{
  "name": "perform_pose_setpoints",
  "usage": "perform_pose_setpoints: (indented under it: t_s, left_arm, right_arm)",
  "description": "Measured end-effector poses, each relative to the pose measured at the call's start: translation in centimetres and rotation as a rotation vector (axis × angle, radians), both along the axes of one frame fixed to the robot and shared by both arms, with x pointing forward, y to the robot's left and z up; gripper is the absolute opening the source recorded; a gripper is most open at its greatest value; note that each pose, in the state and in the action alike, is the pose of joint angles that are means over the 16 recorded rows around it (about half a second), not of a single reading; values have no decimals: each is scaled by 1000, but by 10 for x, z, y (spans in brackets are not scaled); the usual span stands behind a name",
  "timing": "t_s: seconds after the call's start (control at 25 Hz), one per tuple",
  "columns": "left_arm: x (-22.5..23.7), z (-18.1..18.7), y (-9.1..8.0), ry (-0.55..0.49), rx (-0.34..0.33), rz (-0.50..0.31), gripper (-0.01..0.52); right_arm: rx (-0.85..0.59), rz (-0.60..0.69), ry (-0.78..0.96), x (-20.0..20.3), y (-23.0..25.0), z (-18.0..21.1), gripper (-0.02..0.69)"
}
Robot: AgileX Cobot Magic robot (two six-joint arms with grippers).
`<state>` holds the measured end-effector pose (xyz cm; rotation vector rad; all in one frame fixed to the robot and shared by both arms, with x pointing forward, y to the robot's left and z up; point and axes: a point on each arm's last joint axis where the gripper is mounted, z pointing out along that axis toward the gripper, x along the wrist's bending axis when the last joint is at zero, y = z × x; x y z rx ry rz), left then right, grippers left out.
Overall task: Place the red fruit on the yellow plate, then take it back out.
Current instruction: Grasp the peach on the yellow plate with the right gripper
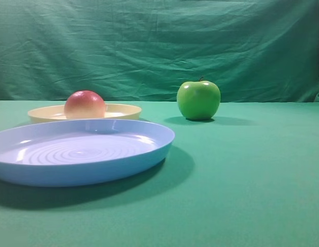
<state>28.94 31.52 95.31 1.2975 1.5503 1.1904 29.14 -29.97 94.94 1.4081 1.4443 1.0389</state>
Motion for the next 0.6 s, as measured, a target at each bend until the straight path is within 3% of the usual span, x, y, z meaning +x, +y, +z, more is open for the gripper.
perform_pose_setpoints:
  t_s: [0.24,0.6]
  left_arm:
    - [0,0,0,0,0,0,0]
    - [0,0,0,0,0,0,0]
  right_arm:
    - [-7,33,-39,4,2,27,0]
    - [-46,178,-23,25,14,110,0]
